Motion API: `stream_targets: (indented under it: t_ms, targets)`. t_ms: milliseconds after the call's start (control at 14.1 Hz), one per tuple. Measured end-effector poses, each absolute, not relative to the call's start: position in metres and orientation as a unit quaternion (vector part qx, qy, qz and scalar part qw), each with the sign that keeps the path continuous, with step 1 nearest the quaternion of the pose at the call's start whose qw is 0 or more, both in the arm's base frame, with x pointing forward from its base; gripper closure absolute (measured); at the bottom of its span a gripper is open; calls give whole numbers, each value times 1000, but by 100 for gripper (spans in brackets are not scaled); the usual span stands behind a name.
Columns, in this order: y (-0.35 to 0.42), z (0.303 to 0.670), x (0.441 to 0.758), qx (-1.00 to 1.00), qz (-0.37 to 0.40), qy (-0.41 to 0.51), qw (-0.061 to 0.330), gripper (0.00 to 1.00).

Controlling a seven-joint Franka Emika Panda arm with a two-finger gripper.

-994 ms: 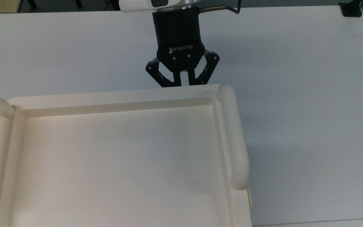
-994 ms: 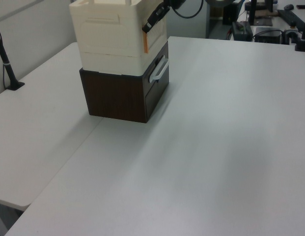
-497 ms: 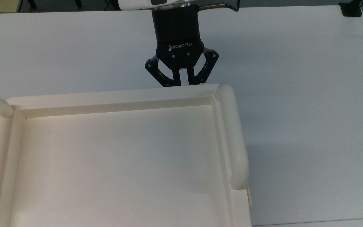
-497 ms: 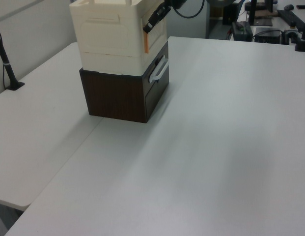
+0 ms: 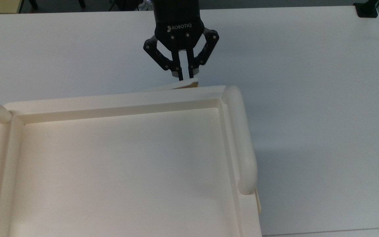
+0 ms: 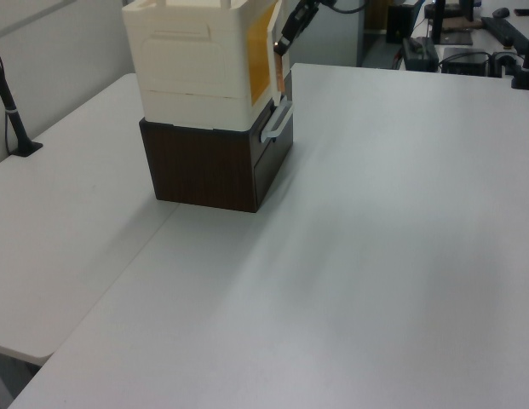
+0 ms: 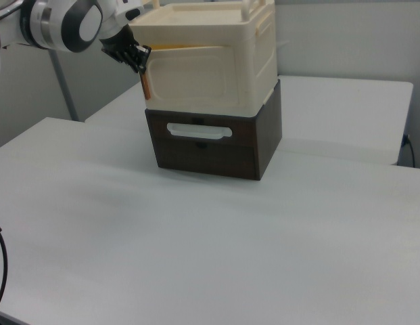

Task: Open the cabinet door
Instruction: 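Pull the door edge outward, swinging the door open on its hinge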

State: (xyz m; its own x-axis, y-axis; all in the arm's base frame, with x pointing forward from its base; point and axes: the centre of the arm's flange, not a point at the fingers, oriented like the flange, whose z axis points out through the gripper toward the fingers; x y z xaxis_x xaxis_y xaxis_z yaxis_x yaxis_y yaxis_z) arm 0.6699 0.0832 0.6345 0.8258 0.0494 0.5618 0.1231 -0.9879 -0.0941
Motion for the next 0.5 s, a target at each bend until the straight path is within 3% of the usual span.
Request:
stream_targets:
  t_ms: [284, 497]
  targets:
    - [62, 636, 655, -967, -246, -33, 62, 83]
    - [33, 636, 642, -977, -203, -26, 54, 56]
